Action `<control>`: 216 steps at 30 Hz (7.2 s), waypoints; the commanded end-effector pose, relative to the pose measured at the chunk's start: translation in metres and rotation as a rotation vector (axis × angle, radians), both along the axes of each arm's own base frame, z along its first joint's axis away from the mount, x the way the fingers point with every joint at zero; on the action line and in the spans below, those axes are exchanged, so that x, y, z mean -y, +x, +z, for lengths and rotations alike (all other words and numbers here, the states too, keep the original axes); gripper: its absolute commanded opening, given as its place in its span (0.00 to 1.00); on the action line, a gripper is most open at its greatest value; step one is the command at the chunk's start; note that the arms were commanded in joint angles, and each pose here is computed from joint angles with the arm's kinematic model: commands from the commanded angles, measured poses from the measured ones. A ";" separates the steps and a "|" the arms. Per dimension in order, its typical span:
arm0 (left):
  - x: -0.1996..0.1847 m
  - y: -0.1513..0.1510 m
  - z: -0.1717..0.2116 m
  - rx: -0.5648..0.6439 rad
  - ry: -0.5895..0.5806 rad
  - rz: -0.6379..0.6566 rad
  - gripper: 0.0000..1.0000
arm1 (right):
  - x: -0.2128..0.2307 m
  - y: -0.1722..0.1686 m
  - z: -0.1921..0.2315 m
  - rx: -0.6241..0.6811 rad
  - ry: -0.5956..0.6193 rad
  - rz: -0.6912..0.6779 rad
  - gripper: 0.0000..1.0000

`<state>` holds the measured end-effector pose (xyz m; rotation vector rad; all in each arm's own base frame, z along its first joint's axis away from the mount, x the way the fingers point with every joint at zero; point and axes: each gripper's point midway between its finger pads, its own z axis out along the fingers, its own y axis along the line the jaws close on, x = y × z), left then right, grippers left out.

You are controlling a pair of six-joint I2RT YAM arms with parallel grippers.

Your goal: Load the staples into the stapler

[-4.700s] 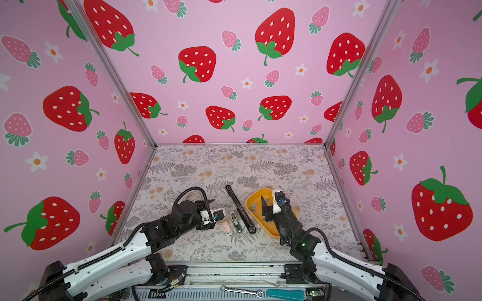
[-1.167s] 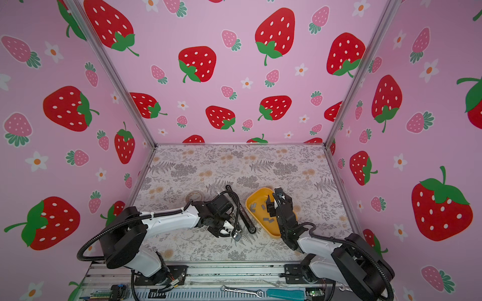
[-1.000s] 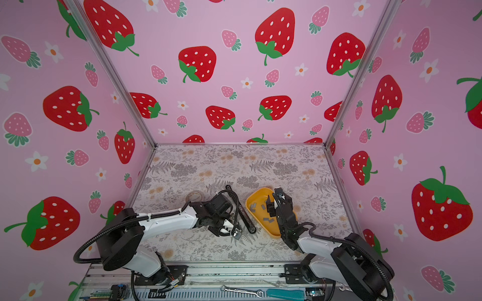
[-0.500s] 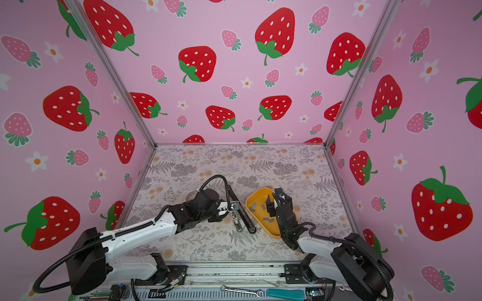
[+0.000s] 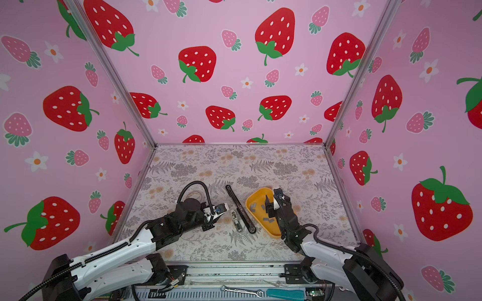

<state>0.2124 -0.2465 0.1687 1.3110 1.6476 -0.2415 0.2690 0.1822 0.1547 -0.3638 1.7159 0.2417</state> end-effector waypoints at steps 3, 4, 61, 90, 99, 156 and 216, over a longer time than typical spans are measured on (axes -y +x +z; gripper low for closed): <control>0.015 -0.013 0.025 0.015 -0.184 -0.069 0.00 | -0.062 -0.045 0.046 0.051 0.169 0.307 0.68; 0.016 -0.012 0.026 0.026 -0.192 -0.073 0.00 | -0.072 -0.053 0.049 0.051 0.178 0.346 0.68; 0.029 -0.047 0.029 0.080 -0.177 -0.323 0.00 | -0.167 -0.093 0.035 0.001 0.226 0.533 0.34; 0.030 -0.050 0.055 0.147 -0.301 -0.335 0.00 | -0.180 -0.073 -0.004 -0.075 0.148 0.433 0.22; 0.028 -0.040 0.058 0.146 -0.312 -0.278 0.00 | -0.184 -0.075 -0.009 -0.097 0.150 0.447 0.22; 0.042 -0.067 0.045 -0.066 -0.303 -0.551 0.14 | -0.179 -0.166 0.016 0.194 0.010 1.035 0.24; -0.184 0.074 -0.042 -0.065 -0.697 1.036 0.99 | -0.206 -0.108 -0.097 -0.494 -0.107 0.279 0.00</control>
